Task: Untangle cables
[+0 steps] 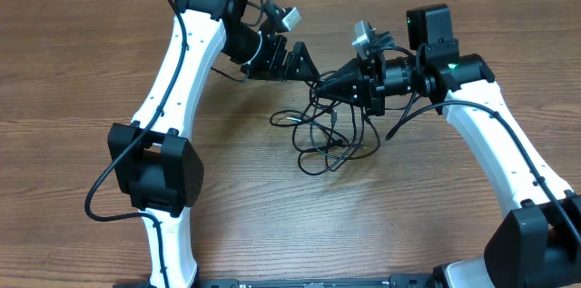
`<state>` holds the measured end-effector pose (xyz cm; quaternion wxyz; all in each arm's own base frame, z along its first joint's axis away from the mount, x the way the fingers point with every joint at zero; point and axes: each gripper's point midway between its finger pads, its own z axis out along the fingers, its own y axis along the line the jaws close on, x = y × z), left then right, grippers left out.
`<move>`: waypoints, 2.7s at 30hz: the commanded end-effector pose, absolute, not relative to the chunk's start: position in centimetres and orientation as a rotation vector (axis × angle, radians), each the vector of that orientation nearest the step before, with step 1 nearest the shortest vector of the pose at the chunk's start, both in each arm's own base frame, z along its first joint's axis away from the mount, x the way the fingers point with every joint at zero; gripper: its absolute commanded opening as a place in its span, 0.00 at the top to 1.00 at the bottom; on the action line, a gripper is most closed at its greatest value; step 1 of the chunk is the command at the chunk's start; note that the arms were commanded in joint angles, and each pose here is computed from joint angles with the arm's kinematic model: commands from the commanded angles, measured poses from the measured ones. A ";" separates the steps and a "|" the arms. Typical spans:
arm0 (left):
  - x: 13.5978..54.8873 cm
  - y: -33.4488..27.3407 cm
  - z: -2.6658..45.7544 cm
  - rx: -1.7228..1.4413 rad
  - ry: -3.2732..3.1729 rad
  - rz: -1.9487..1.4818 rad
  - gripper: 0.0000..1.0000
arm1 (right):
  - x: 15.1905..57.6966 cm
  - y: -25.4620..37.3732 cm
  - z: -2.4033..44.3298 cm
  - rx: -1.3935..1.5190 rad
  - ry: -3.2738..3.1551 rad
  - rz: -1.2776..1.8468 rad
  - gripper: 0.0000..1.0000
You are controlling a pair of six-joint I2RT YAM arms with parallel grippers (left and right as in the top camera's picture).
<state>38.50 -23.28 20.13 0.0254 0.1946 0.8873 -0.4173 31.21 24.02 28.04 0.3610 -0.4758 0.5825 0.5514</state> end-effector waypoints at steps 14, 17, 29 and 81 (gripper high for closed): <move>40.2 -21.3 21.2 0.471 2.705 -1.343 0.00 | 33.9 24.3 37.9 -1.118 1.384 1.505 0.96; 40.3 -21.2 21.2 0.467 2.705 -1.342 0.00 | 33.2 24.2 40.4 -1.143 1.300 1.474 0.96; 40.2 -20.0 19.8 0.454 2.786 -1.203 0.00 | 32.4 23.7 42.3 -1.149 1.243 1.452 0.96; 38.6 -20.8 26.7 1.181 1.818 -1.445 0.10 | 38.0 21.6 36.6 -0.884 1.534 1.447 0.96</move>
